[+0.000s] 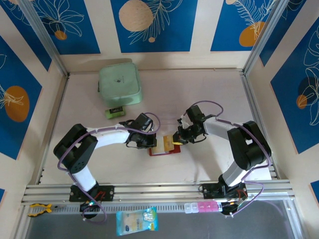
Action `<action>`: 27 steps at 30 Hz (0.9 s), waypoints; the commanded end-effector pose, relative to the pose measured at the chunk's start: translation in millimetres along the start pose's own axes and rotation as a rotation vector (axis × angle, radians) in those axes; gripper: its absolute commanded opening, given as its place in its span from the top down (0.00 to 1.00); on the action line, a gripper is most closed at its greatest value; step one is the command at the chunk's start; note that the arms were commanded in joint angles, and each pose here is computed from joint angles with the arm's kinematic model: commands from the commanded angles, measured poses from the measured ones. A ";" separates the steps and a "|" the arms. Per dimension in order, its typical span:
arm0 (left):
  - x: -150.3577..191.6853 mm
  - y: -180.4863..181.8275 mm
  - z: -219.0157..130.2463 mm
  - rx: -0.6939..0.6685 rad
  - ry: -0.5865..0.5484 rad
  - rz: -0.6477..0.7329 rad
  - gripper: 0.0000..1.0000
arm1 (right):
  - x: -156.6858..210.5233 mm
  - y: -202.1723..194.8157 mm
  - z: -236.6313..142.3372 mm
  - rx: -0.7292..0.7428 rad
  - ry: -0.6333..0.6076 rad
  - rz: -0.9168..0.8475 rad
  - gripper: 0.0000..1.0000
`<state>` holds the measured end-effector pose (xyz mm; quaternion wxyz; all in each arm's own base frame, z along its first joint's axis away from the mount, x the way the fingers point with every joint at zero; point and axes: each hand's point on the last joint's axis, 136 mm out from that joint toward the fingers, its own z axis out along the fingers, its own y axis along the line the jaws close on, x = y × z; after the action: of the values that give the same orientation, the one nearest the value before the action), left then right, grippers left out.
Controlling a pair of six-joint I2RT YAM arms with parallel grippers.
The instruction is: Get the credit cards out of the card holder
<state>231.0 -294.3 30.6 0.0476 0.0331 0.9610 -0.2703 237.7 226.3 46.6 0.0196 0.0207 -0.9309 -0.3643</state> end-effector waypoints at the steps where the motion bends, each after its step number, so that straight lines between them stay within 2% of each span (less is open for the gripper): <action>1: 12.6 14.2 8.6 -0.054 0.047 -0.006 1.00 | 4.4 2.2 -5.6 0.054 0.017 -0.036 0.96; 12: 12.2 12.6 7.7 -0.044 0.042 0.000 1.00 | 6.5 7.3 1.2 0.169 0.047 -0.092 0.95; 15: 12.0 10.8 7.0 -0.038 0.039 0.003 1.00 | 8.2 11.9 3.4 0.181 0.047 -0.081 0.90; 19: 11.1 10.2 6.6 -0.034 0.035 0.002 1.00 | 8.3 18.1 2.4 0.203 0.022 -0.055 0.84; 27: 11.3 9.8 7.5 -0.028 0.036 0.003 1.00 | 4.9 23.7 0.5 0.232 -0.046 -0.060 0.85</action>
<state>231.6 -295.7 31.5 0.0488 0.0341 0.9599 -0.2738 228.1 243.1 53.1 0.0026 0.0543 -0.9647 -0.2577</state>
